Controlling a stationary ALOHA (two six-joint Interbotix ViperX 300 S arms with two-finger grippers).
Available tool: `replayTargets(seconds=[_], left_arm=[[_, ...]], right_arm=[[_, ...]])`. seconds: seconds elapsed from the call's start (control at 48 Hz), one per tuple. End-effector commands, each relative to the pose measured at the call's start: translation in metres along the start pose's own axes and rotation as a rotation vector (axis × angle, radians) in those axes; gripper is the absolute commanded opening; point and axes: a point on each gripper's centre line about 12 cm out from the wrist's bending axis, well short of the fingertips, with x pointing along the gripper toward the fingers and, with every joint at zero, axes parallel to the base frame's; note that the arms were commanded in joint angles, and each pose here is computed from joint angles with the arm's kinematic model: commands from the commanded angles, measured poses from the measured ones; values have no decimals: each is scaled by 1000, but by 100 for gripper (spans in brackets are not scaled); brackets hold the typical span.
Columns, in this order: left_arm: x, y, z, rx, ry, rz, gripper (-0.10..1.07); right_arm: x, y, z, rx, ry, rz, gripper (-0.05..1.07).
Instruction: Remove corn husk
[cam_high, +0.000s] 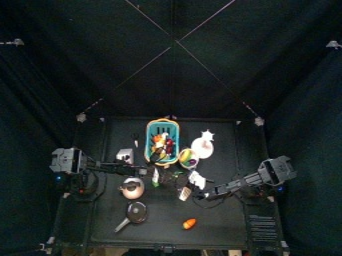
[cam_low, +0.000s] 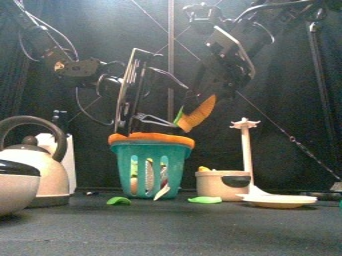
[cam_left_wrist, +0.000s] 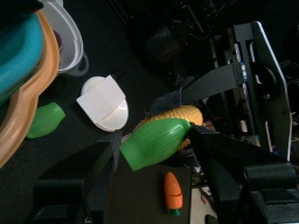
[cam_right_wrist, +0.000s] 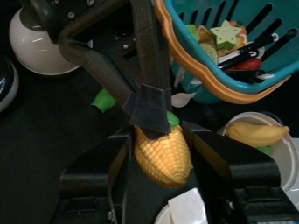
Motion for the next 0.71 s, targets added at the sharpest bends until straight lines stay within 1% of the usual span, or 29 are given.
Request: replayTargets(seconds=[0.0, 0.104, 0.562, 0.688], left_arm=[[-4, -2, 2, 0, -6, -3, 62], [-6, -2, 2, 0, -5, -2, 60], [-8, 0, 1, 0, -2, 2, 60], [-8, -1, 1, 0, -4, -1, 60]], right_arm=[[-7, -1, 13, 23, -32, 9, 58], [-8, -1, 12, 22, -30, 7, 58], [-7, -3, 6, 22, -13, 2, 58], [-8, -2, 7, 23, -17, 5, 58]])
